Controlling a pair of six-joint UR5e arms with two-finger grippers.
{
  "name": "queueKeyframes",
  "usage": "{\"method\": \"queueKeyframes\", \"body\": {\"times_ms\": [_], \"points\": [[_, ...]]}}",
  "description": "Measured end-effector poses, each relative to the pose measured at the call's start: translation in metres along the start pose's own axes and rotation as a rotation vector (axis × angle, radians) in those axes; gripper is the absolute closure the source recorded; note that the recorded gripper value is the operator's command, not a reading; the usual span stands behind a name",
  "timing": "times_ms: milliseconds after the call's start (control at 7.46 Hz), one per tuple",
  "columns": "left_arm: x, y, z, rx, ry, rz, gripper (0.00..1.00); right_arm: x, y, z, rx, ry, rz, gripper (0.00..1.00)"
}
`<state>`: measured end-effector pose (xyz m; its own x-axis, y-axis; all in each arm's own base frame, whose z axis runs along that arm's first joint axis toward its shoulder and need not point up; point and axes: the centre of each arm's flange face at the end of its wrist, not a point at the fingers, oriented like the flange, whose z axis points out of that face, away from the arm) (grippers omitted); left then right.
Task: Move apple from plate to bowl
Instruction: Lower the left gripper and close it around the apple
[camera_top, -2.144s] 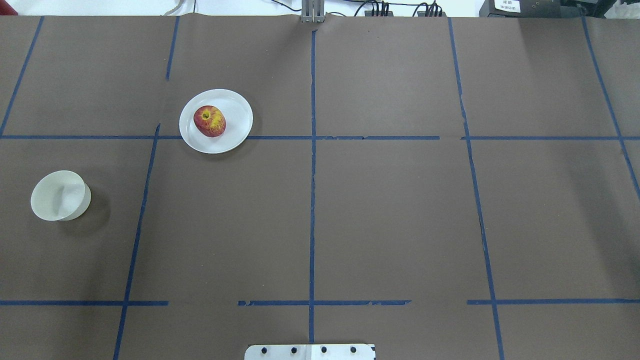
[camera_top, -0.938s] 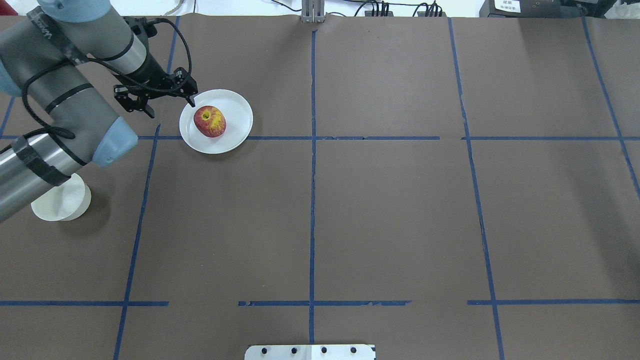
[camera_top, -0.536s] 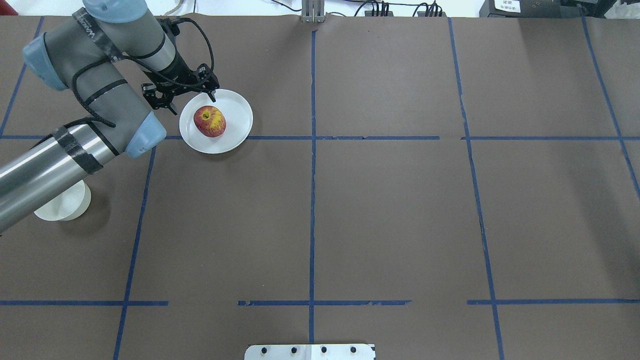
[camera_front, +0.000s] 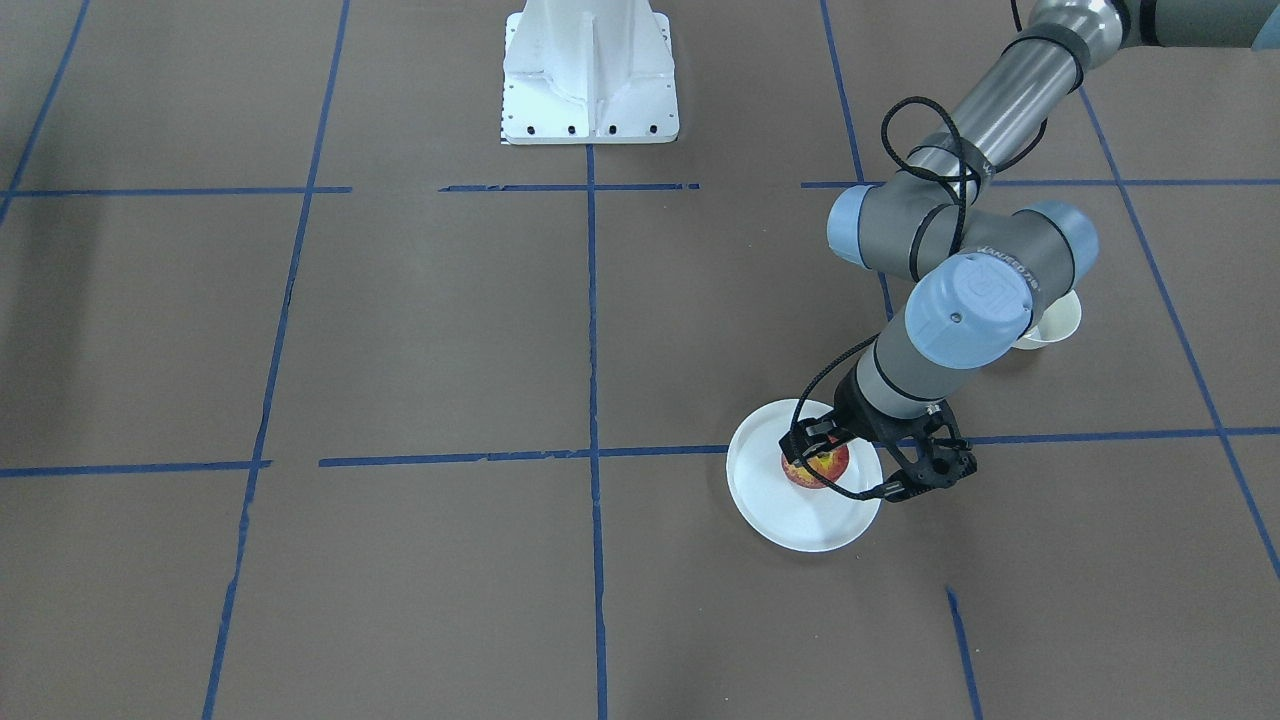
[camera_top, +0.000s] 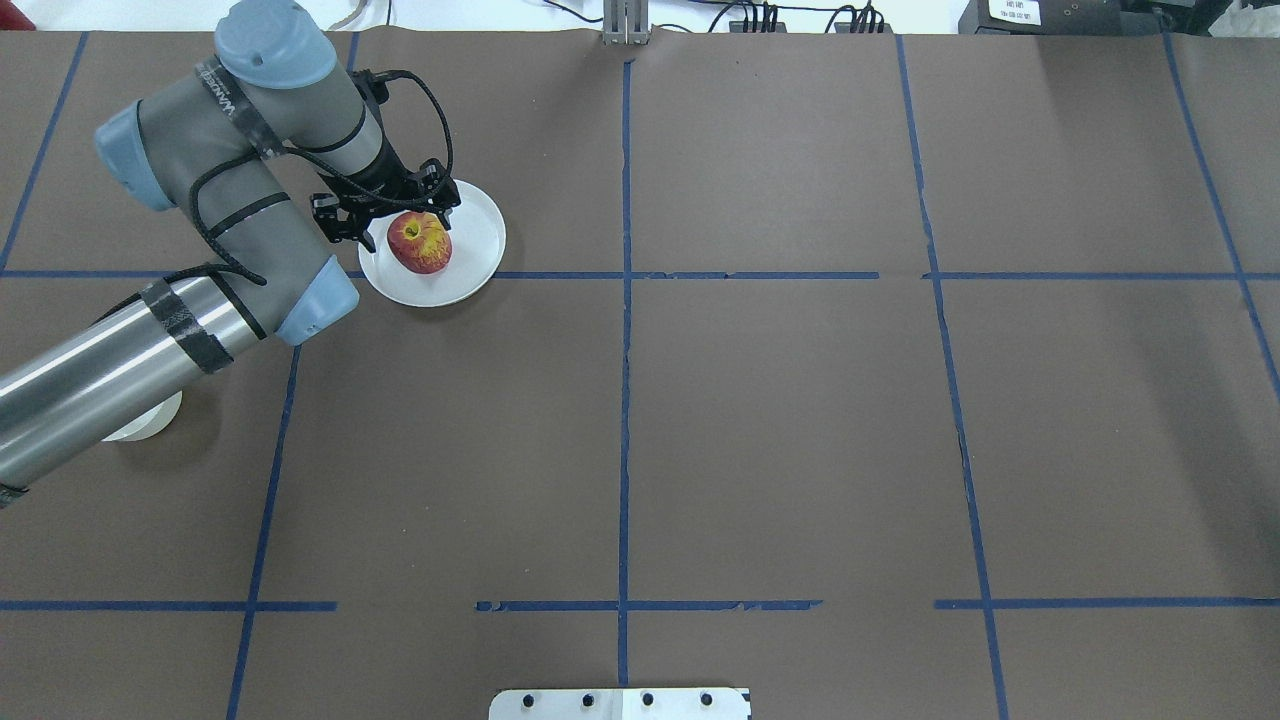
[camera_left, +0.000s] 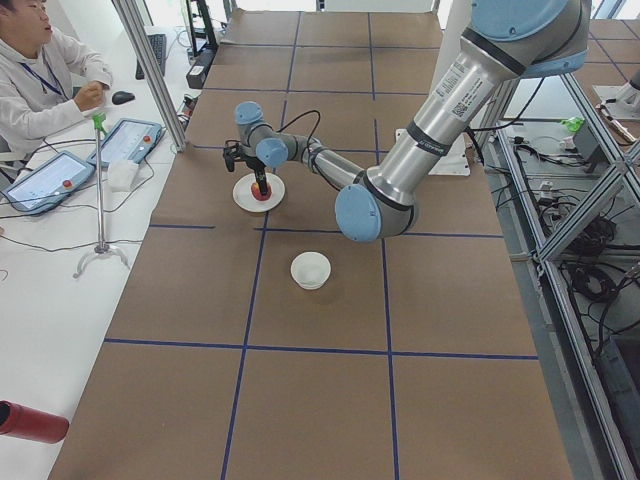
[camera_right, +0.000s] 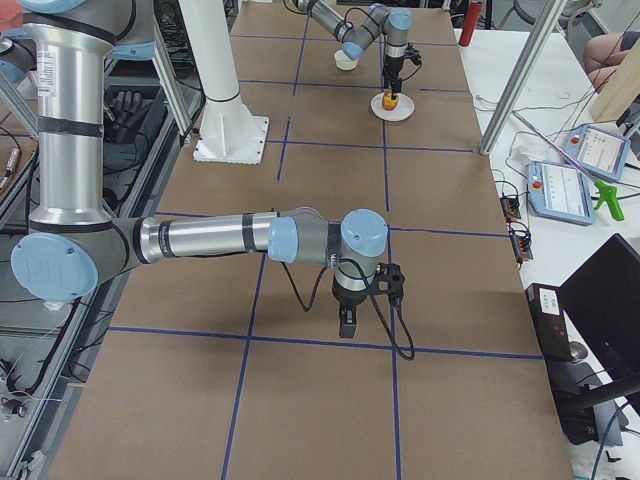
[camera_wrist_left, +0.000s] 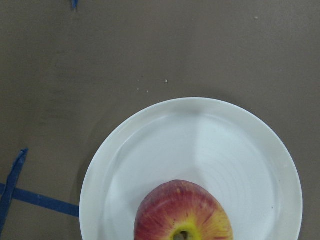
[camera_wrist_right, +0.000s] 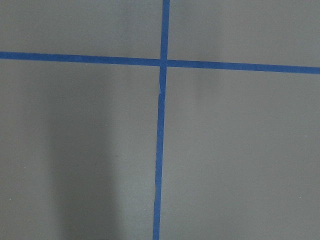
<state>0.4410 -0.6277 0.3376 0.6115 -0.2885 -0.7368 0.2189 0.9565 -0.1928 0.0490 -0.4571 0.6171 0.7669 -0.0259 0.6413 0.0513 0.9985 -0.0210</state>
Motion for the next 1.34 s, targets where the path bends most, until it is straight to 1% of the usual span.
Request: {"method": "queueKeyframes", "body": {"times_ms": [402,536,670,804,1072,1206,1340], "points": [[-0.003,-0.002,0.022,0.0,0.015,0.022,0.02,0.0,0.0,0.0,0.0,-0.001,0.001,0.0],[-0.003,-0.004,0.029,0.001,0.02,0.029,0.06,0.0,0.0,0.0,0.0,0.0,0.001,0.0],[-0.003,-0.006,0.033,0.003,0.026,0.034,0.46,0.0,0.0,0.0,0.0,0.0,0.0,0.0],[-0.003,-0.007,0.035,0.004,0.029,0.036,0.99,0.0,0.0,0.0,0.0,0.0,0.0,0.0],[-0.003,-0.006,0.032,0.003,0.034,0.036,1.0,0.0,0.0,0.0,0.0,-0.001,0.001,0.0],[-0.007,-0.009,0.012,0.015,0.041,0.03,1.0,0.0,0.0,0.0,-0.001,-0.001,0.001,0.0],[-0.02,-0.007,-0.021,0.033,0.042,0.025,1.0,0.0,0.0,0.0,-0.001,-0.001,0.001,0.0]]}}
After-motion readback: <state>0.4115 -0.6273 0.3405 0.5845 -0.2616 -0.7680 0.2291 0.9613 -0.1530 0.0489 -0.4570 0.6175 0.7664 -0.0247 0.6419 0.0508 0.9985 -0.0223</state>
